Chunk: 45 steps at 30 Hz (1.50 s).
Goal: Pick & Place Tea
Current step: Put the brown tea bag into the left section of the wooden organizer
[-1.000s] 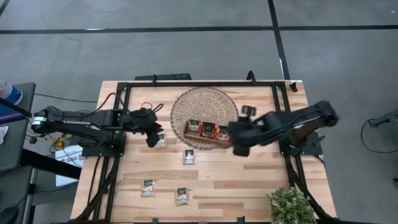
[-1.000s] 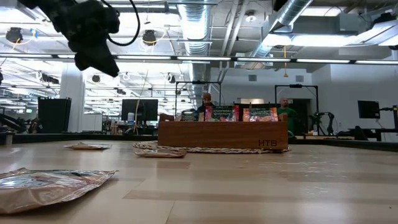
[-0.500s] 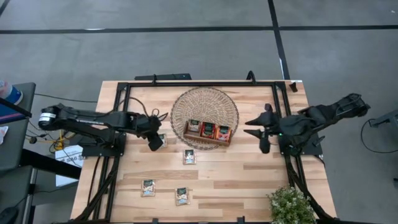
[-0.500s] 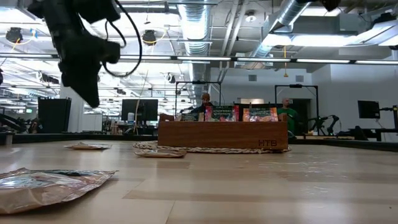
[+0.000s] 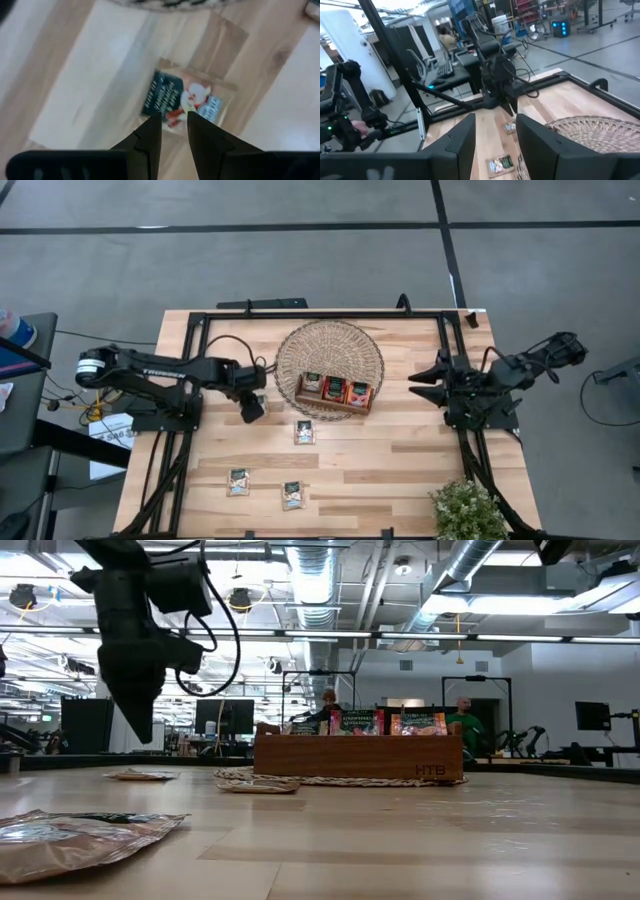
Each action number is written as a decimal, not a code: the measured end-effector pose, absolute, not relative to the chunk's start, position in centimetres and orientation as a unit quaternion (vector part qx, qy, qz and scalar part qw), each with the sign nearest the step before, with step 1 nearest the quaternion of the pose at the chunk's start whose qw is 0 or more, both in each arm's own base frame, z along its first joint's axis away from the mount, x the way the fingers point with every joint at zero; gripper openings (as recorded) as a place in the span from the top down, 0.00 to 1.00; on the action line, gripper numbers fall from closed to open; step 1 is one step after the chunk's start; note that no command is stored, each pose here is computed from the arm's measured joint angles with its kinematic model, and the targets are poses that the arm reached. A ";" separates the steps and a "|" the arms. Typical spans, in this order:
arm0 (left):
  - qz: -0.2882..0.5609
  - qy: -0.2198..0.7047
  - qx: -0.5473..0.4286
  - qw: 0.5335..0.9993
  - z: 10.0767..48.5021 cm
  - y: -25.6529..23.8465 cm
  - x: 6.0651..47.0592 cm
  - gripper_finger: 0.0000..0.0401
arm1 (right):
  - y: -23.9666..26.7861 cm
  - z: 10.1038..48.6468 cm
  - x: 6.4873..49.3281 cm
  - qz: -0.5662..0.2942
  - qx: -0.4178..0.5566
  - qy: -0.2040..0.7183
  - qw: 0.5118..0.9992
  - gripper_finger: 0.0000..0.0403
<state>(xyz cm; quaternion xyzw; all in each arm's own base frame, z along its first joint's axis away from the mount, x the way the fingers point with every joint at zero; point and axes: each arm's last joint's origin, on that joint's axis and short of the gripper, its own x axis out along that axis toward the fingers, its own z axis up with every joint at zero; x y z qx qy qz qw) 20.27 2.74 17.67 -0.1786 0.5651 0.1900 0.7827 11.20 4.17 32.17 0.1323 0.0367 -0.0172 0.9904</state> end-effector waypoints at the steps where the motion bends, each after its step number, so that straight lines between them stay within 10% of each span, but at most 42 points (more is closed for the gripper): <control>1: 0.188 0.564 -0.173 0.786 17.7 3.0 20.3 0.79 | 4.2 32.2 11.2 -0.018 0.133 0.035 0.990 0.67; 34: 0.128 0.592 -0.131 0.785 15.0 4.9 21.9 0.79 | 4.0 32.2 10.4 0.032 0.066 0.025 0.997 0.67; 45: 0.121 0.596 -0.138 0.782 15.0 4.9 21.8 0.79 | 3.7 25.4 9.6 0.053 0.169 -0.104 0.979 0.67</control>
